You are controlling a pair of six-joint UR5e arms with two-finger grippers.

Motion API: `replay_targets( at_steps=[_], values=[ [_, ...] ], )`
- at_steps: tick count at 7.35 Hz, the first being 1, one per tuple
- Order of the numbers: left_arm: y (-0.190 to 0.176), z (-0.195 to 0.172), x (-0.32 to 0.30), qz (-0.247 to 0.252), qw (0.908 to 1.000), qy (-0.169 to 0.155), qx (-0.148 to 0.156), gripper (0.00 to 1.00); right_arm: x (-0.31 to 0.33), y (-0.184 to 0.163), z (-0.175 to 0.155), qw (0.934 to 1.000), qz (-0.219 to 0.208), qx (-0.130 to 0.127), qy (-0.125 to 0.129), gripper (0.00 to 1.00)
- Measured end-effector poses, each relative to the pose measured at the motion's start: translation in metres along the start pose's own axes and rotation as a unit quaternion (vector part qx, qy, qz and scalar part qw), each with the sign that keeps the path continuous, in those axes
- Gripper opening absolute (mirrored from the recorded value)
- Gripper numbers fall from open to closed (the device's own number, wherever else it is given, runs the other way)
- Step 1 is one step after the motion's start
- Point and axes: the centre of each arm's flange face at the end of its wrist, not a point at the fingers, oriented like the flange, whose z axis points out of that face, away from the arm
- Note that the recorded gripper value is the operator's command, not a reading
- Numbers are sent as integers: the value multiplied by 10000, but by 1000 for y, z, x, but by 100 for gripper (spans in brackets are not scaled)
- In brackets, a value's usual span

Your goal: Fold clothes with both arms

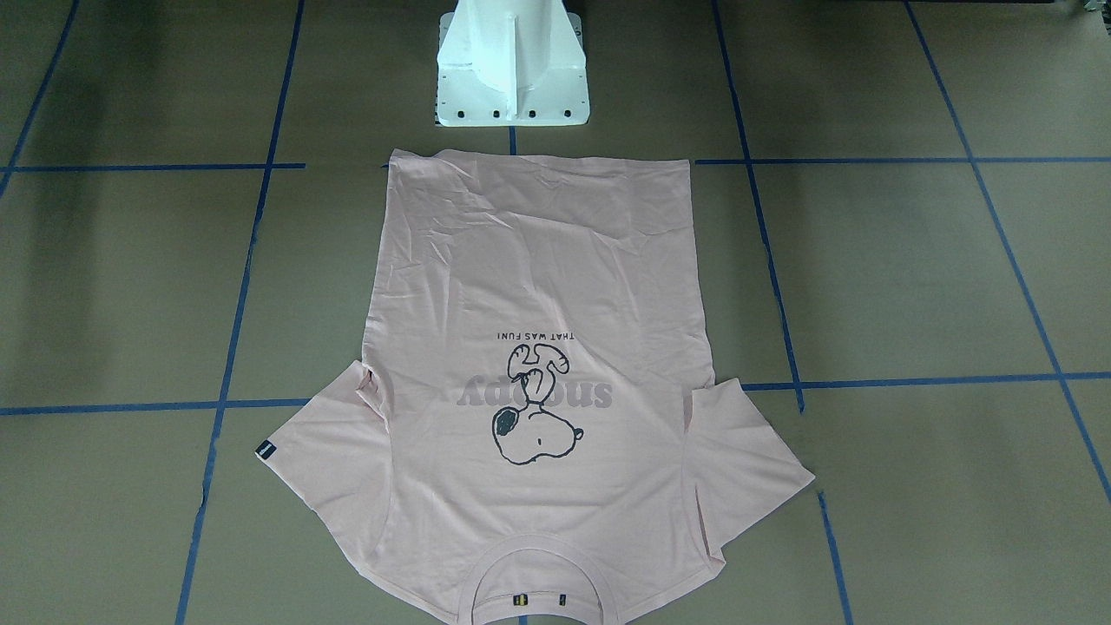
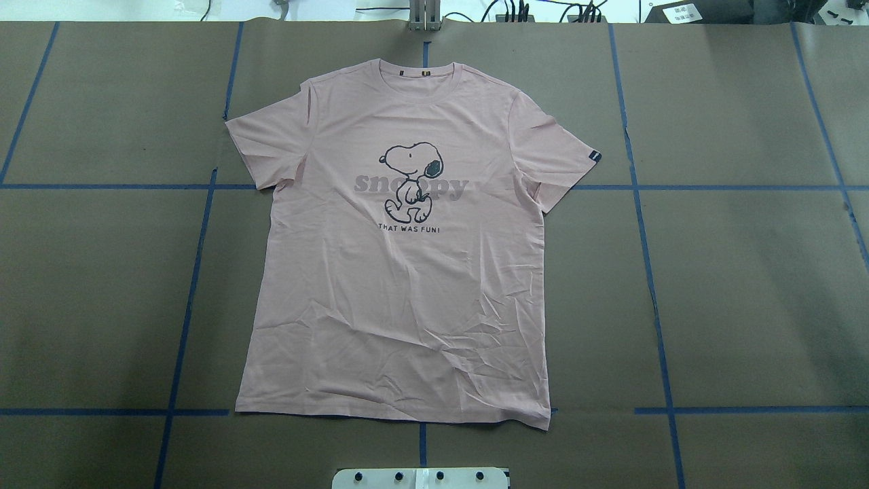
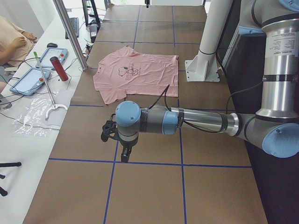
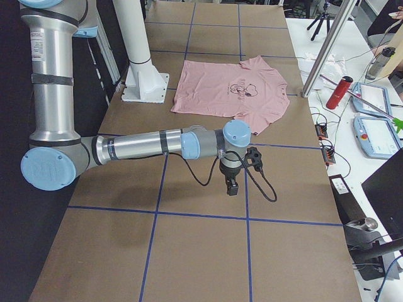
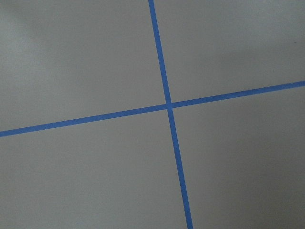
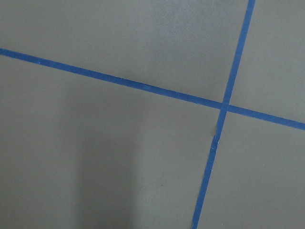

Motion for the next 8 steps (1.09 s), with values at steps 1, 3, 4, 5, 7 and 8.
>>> replay_targets(
  at_steps=[1, 3, 4, 5, 7, 8],
  values=[
    [0, -2, 3, 27, 10000, 50, 30, 100, -4, -4, -1, 10000, -61, 24, -11, 100],
    [-2, -6, 10, 117, 9998, 119, 101, 100, -30, -18, 8, 9992, -334, 181, -75, 100],
    [-5, -9, 19, 227, 9994, 200, 190, 100, -60, -33, 17, 9993, -218, 272, -161, 100],
    [-8, -13, 30, 390, 9985, 241, 283, 100, -97, -52, 28, 9990, -71, 335, -282, 100],
    [-13, -15, 54, 668, 9969, 266, 317, 100, -178, -101, 53, 9975, 284, 349, -539, 99],
    [-12, -13, 57, 673, 9969, 279, 288, 100, -211, -130, 64, 9966, 461, 314, -603, 94]
  ],
)
